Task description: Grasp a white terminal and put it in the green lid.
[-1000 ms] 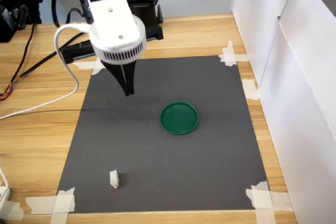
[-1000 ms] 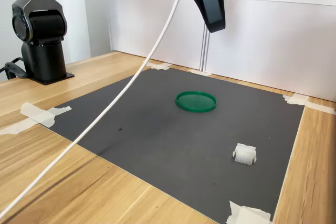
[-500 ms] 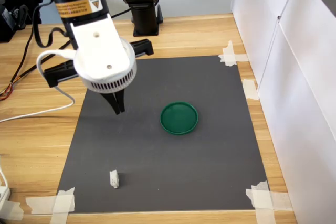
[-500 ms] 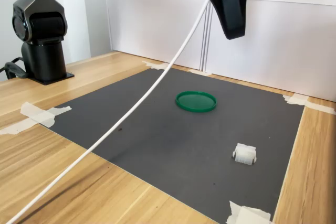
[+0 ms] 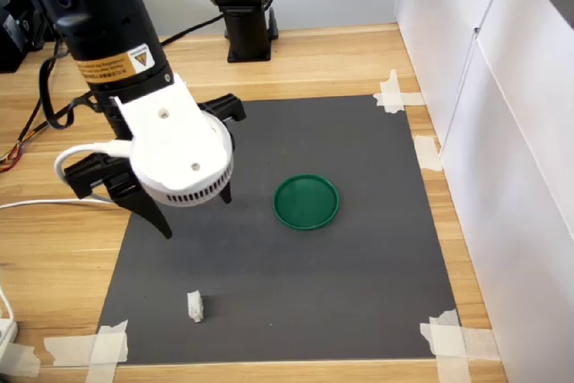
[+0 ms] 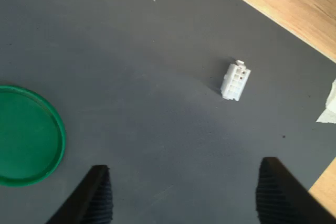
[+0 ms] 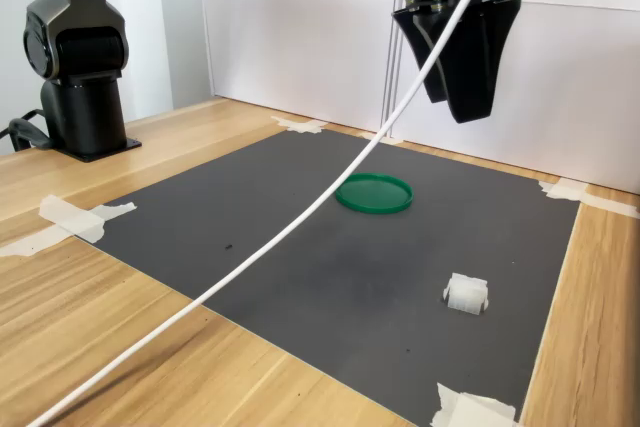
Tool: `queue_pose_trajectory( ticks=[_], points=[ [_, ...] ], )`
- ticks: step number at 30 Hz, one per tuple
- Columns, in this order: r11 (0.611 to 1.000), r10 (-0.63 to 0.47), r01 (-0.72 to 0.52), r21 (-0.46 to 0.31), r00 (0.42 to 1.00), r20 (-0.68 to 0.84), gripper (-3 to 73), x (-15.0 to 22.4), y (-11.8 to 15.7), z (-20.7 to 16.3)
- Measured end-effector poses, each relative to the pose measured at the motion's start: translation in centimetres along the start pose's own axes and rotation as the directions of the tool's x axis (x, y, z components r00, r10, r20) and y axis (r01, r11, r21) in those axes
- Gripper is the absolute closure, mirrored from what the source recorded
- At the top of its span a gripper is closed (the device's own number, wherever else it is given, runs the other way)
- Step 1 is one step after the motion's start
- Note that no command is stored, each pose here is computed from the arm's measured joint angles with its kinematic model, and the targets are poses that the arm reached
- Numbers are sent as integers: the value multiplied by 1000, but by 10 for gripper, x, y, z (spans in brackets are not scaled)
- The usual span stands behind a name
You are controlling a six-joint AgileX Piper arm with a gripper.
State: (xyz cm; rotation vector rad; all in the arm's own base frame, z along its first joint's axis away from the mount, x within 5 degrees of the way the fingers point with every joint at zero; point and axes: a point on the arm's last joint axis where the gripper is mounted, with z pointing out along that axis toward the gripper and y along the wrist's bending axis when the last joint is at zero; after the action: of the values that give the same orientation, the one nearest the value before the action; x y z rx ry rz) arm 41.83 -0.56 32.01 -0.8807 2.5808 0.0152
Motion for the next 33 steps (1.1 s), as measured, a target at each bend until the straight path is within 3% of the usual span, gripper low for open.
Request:
queue_pose_trajectory(
  ticks=[10, 21, 28, 33],
  points=[
    [999, 45, -45, -4, 999, 26, -14, -14, -10, 8],
    [995, 91, -92, -26, 995, -50, -14, -8, -16, 42],
    [996, 78, -82, -40, 991, -110, -7, -5, -18, 69],
    [999, 4, -11, -44, 989, -148, 16, -11, -6, 84]
  ],
)
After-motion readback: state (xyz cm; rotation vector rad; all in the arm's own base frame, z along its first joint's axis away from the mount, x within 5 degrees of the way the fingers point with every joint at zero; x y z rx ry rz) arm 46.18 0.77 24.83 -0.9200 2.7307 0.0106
